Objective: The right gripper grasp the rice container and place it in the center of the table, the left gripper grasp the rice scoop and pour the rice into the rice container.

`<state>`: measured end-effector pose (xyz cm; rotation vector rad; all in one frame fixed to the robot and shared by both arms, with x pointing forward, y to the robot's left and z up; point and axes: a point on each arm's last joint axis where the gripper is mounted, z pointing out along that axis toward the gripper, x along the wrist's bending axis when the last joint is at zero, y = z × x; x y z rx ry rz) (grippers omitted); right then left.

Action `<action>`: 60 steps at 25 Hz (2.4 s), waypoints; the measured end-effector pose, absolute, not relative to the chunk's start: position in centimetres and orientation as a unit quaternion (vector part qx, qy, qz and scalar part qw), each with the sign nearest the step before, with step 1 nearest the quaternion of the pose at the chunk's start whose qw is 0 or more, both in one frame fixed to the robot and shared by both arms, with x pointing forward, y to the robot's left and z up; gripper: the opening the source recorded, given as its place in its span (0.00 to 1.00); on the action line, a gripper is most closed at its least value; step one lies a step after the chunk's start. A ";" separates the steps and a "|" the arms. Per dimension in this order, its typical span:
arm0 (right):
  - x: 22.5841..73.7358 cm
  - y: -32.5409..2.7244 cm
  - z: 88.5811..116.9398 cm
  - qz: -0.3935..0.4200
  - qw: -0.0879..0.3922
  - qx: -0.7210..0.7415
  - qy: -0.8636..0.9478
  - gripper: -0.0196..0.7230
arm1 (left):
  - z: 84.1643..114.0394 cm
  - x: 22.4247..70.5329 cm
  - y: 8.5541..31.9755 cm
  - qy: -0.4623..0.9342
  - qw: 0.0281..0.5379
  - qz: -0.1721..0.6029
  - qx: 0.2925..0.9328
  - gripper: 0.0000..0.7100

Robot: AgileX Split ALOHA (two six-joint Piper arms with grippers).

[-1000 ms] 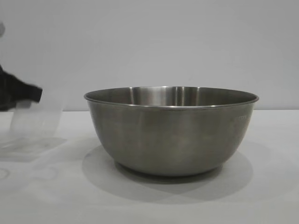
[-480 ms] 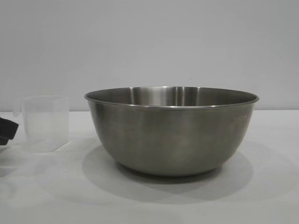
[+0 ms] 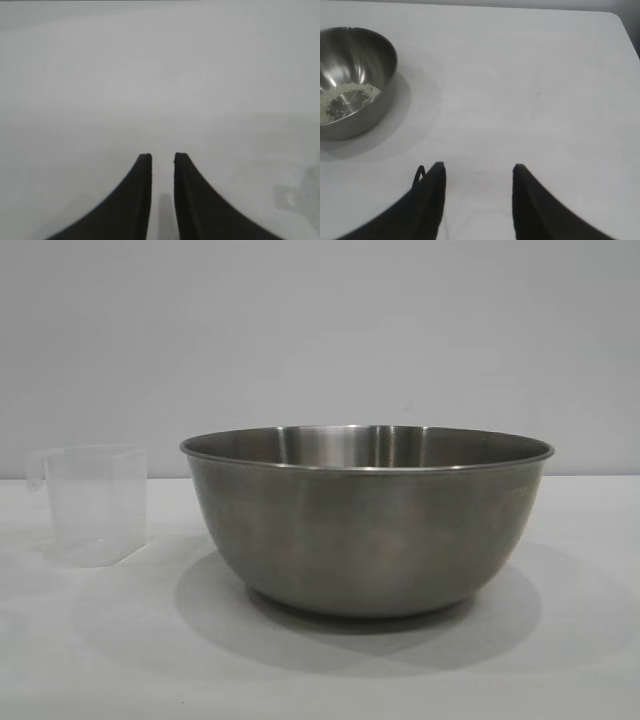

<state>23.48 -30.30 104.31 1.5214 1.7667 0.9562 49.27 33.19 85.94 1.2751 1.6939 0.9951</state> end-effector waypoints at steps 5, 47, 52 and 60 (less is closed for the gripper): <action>23.5 -30.3 104.3 0.361 0.306 0.575 0.667 0.38 | 86.3 49.3 33.3 0.657 0.401 0.386 0.508 0.13; 23.5 -30.2 104.3 0.365 0.301 0.577 0.666 0.38 | 109.7 25.8 30.7 0.594 0.385 0.473 0.524 0.19; 23.5 -30.2 104.3 0.365 0.301 0.577 0.666 0.38 | 108.3 23.5 30.1 0.620 0.367 0.427 0.547 0.19; 23.5 -30.2 104.3 0.366 0.300 0.576 0.667 0.38 | 105.1 23.0 30.0 0.650 0.329 0.373 0.575 0.19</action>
